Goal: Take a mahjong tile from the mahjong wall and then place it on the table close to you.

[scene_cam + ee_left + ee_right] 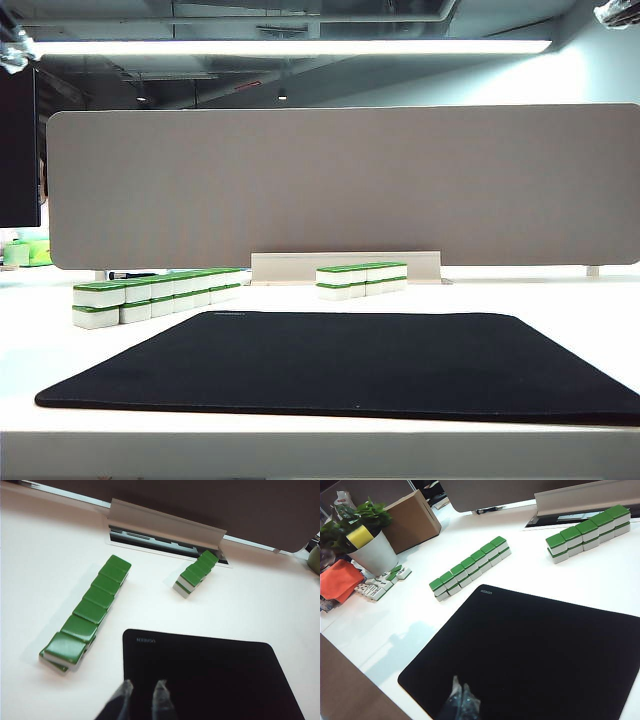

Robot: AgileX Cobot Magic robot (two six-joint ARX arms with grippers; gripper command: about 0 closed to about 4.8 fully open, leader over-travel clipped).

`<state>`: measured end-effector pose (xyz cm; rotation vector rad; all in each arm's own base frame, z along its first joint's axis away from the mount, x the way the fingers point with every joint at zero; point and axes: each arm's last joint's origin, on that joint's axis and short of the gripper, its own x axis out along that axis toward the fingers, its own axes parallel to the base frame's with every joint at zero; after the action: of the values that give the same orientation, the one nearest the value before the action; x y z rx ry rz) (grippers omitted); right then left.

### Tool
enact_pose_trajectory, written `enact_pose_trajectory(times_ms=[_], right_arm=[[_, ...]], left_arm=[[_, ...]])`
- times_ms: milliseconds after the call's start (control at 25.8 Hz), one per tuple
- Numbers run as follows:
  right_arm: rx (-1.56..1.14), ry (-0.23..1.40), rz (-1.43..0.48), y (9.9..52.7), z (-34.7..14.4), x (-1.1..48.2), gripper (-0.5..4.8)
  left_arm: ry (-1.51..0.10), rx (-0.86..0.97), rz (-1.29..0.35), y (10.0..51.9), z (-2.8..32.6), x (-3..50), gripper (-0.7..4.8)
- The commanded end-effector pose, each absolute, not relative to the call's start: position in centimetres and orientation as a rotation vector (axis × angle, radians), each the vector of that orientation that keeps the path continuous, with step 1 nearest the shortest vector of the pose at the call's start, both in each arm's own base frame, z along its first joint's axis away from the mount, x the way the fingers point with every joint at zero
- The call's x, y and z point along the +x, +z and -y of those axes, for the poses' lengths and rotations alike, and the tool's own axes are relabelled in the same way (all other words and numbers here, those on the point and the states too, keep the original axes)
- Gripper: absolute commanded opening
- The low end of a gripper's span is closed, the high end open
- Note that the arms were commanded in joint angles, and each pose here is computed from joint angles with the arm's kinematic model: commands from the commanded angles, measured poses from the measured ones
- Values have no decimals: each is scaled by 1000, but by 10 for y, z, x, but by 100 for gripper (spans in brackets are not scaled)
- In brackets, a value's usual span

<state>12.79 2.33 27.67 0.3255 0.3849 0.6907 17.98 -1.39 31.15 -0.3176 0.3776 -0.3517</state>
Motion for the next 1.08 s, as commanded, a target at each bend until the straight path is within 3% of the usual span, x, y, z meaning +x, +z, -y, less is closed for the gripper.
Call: enact_pose_trajectory(times_ms=[39,465,775,1085], right_arm=[[315,700,-360,281,-24,128,-1],[315,697,-361,281,-23,128,-1],[315,696,-360,281,-23,128,-1],[315,695,-361,280,-23,128,-1]], left_arm=[[-364,-292,-373,321,14,194,62],[-369,-176,-454,330,15,243,62],[-367,-160,-689,330,16,293,62],[-285,-42,-792,339,16,332,62]])
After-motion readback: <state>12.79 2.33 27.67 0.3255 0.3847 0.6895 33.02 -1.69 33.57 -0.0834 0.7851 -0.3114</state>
